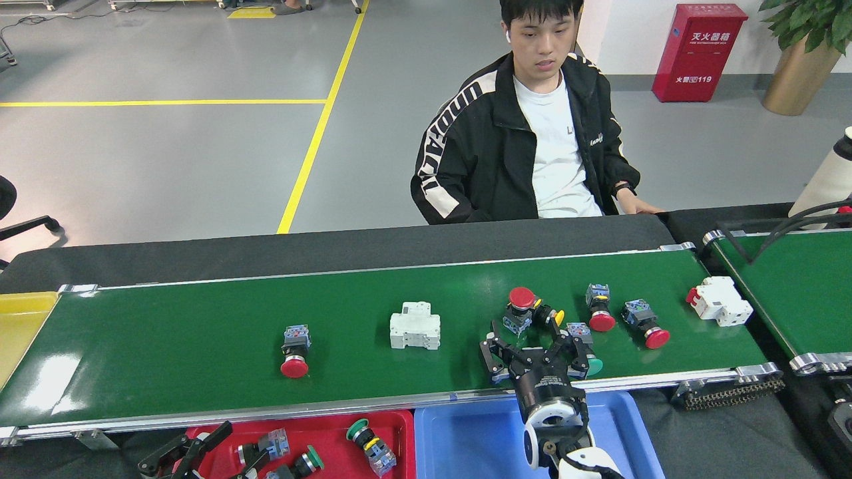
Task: Pick switch part from conveyor to tray
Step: 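Grasp a red-capped button with the right gripper and lift it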
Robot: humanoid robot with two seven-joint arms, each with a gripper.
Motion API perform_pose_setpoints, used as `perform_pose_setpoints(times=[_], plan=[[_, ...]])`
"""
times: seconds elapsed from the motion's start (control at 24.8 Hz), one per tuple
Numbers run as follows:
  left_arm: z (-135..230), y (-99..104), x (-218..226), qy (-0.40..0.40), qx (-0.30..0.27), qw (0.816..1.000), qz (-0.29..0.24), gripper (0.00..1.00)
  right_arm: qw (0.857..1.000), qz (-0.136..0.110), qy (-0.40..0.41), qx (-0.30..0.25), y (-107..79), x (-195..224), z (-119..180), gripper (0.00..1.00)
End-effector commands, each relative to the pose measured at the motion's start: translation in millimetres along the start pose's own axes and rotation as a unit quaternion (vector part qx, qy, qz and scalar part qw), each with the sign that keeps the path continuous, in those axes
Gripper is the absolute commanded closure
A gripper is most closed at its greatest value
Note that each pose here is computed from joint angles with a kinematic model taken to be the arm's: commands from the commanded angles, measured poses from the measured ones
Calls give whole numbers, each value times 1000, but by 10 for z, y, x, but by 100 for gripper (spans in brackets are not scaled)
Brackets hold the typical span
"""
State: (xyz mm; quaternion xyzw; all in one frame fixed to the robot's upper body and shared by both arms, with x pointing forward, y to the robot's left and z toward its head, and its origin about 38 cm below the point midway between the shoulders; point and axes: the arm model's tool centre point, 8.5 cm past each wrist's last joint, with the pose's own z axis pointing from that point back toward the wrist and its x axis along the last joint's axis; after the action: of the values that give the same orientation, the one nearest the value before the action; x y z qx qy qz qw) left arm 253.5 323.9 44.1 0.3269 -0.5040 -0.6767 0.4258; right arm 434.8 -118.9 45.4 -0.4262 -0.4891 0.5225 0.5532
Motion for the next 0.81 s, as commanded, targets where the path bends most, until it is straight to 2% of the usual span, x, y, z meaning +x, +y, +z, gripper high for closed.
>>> perform_pose_setpoints(times=[0.0, 0.08, 0.16, 0.28, 0.36, 0.44, 0.53, 0.57, 0.61, 0.77], plan=[[124, 20, -138, 48, 22, 998, 19, 0, 1000, 1, 7, -6, -117, 36, -122, 0], [229, 4, -242, 88, 31, 995, 35, 0, 1000, 3, 5, 3, -103, 95, -198, 0], [258, 1, -279, 95, 28, 995, 31, 0, 1000, 4, 2, 4, -163, 172, -299, 0], [261, -65, -476, 195, 0, 980, 29, 0, 1000, 19, -7, 9, -168, 246, -366, 1], [224, -78, -479, 209, -4, 977, 29, 0, 999, 29, -13, 9, -185, 306, -390, 5], [180, -33, -486, 213, 4, 977, 30, 0, 999, 34, -24, 9, -191, 319, -398, 28], [118, 47, -516, 215, 13, 976, 26, 0, 998, 42, -51, 9, -181, 341, -396, 87], [80, 107, -531, 216, 18, 976, 24, 0, 995, 50, -84, 11, -166, 366, -389, 95], [33, 132, -508, 212, 20, 977, 23, 0, 994, 51, -96, 12, -162, 383, -385, 97], [-260, 239, -370, 188, 28, 982, 22, 0, 993, 53, -103, 16, -140, 391, -377, 98]])
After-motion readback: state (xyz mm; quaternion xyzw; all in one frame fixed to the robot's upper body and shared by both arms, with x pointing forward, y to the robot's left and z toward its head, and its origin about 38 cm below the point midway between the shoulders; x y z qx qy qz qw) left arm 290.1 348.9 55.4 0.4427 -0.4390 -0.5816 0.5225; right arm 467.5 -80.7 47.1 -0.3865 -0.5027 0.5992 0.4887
